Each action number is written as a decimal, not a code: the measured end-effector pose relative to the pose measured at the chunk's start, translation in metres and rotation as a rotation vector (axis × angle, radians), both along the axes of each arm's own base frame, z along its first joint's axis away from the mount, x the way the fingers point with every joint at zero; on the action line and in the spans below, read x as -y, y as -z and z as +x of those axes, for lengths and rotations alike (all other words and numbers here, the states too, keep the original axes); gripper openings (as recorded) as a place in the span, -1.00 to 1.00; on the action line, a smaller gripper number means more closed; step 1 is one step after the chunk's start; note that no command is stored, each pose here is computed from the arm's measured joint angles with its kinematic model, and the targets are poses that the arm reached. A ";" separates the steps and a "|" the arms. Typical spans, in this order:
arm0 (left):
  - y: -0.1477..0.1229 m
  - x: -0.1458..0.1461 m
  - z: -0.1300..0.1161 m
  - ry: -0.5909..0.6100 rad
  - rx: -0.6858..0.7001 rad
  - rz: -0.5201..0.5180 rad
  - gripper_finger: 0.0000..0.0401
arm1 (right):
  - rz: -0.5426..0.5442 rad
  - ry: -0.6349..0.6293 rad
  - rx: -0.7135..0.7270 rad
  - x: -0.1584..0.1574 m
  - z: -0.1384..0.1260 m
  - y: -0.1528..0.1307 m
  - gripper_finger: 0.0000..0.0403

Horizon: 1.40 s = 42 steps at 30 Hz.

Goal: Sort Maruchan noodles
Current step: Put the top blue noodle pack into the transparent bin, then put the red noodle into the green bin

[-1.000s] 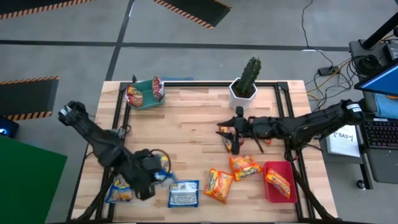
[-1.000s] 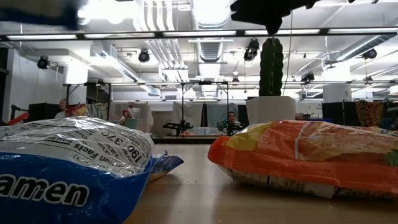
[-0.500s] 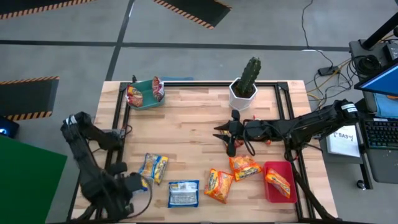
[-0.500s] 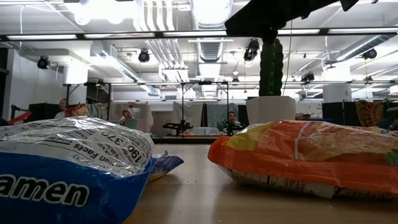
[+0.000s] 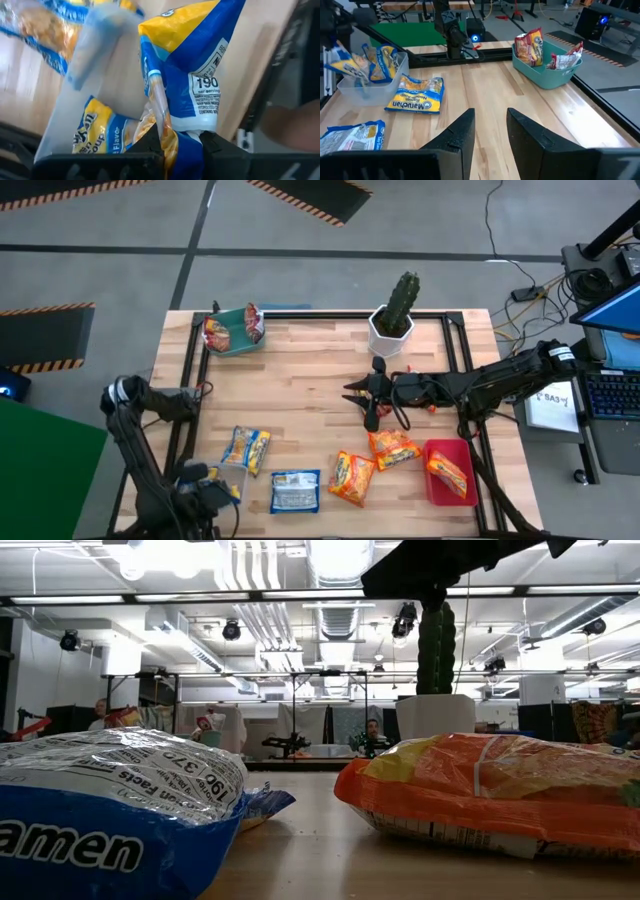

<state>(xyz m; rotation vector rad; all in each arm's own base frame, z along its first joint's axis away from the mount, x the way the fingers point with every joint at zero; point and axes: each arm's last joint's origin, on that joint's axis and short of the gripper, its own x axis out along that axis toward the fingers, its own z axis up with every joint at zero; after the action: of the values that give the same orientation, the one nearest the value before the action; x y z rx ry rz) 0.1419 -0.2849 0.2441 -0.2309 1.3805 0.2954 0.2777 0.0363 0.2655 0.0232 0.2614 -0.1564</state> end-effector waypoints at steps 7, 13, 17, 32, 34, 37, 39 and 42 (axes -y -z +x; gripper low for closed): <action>0.019 0.013 0.004 0.028 -0.090 0.023 -0.80 | 0.002 0.000 0.000 0.000 0.000 0.000 -0.51; 0.017 0.017 0.005 0.019 -0.101 0.024 -0.56 | 0.002 0.000 0.000 0.000 0.000 0.000 -0.51; 0.009 0.015 0.002 -0.002 -0.173 0.022 -0.39 | 0.005 0.001 0.001 0.000 0.000 0.000 -0.49; -0.050 0.005 0.013 -0.024 -0.102 0.085 -0.24 | 0.013 0.010 0.107 0.003 -0.015 -0.034 -0.62; -0.056 0.002 0.019 -0.023 -0.065 0.083 -0.26 | 0.003 0.020 0.140 0.004 -0.023 -0.048 -0.67; -0.061 -0.001 0.027 -0.032 -0.008 0.089 -0.31 | -0.001 0.029 0.153 0.007 -0.037 -0.059 -0.77; -0.059 -0.002 0.029 -0.017 0.004 0.095 -0.35 | -0.001 0.023 0.143 0.007 -0.042 -0.060 -0.82; -0.049 -0.002 0.030 0.024 -0.012 0.108 -0.44 | 0.001 0.008 0.087 0.004 -0.044 -0.051 -0.89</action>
<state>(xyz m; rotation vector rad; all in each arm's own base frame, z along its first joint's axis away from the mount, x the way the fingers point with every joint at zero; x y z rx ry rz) 0.1721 -0.2834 0.2932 -0.1234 1.3736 0.3505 0.2337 0.0321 0.3165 0.0317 0.1749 -0.1630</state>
